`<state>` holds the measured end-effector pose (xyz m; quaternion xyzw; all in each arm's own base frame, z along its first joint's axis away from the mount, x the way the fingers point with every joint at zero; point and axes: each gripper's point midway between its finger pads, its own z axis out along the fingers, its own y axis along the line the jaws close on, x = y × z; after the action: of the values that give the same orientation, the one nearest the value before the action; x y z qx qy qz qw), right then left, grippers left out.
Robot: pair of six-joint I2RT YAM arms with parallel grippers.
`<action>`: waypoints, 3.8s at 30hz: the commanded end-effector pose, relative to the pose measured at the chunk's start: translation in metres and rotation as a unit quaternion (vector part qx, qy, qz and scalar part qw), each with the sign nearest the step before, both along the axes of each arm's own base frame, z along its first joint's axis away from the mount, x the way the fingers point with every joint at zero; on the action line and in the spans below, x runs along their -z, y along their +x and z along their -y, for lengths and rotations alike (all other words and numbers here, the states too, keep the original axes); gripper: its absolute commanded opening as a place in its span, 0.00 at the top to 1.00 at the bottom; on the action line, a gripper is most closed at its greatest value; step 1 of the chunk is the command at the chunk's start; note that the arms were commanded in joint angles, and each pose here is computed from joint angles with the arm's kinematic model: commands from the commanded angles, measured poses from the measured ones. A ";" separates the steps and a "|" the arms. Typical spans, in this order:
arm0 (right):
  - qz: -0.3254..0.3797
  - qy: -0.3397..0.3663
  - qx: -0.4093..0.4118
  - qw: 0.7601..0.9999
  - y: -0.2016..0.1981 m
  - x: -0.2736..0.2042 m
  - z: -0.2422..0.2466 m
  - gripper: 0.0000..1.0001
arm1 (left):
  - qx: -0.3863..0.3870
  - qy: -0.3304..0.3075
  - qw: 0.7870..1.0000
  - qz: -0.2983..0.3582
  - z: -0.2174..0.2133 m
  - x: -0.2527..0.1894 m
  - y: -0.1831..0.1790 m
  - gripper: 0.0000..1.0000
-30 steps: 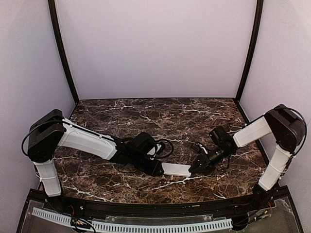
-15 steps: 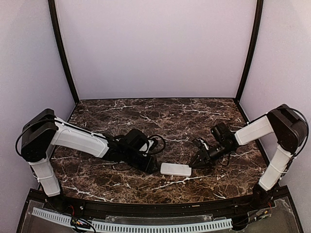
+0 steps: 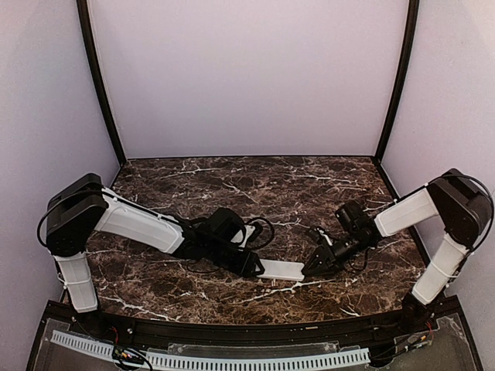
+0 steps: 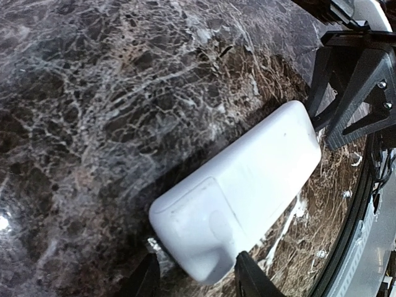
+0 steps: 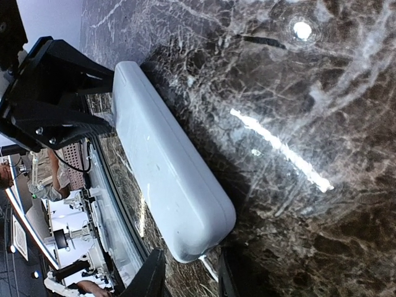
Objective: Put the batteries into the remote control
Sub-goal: Pick up the remote control from the center of the board, then pass from the left arm to the right
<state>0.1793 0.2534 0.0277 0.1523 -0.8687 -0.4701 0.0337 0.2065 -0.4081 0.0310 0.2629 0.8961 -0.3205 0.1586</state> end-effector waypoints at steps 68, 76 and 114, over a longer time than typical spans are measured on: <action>0.444 0.057 0.197 0.873 0.057 -0.205 0.076 0.01 | 0.336 0.072 0.922 0.177 0.075 -0.034 0.010 0.66; 0.493 0.160 0.125 0.846 0.038 -0.254 0.053 0.02 | 0.296 -0.134 0.921 0.215 0.075 -0.145 0.013 0.69; 0.475 0.286 -0.034 0.832 -0.007 -0.317 -0.048 0.23 | 0.281 -0.376 0.844 0.259 0.060 -0.286 -0.024 0.66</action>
<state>0.1709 0.2979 0.3326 0.3909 -0.6092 -0.5640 -0.3975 0.1839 -0.4722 0.2977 0.4989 0.5369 -0.5827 0.3511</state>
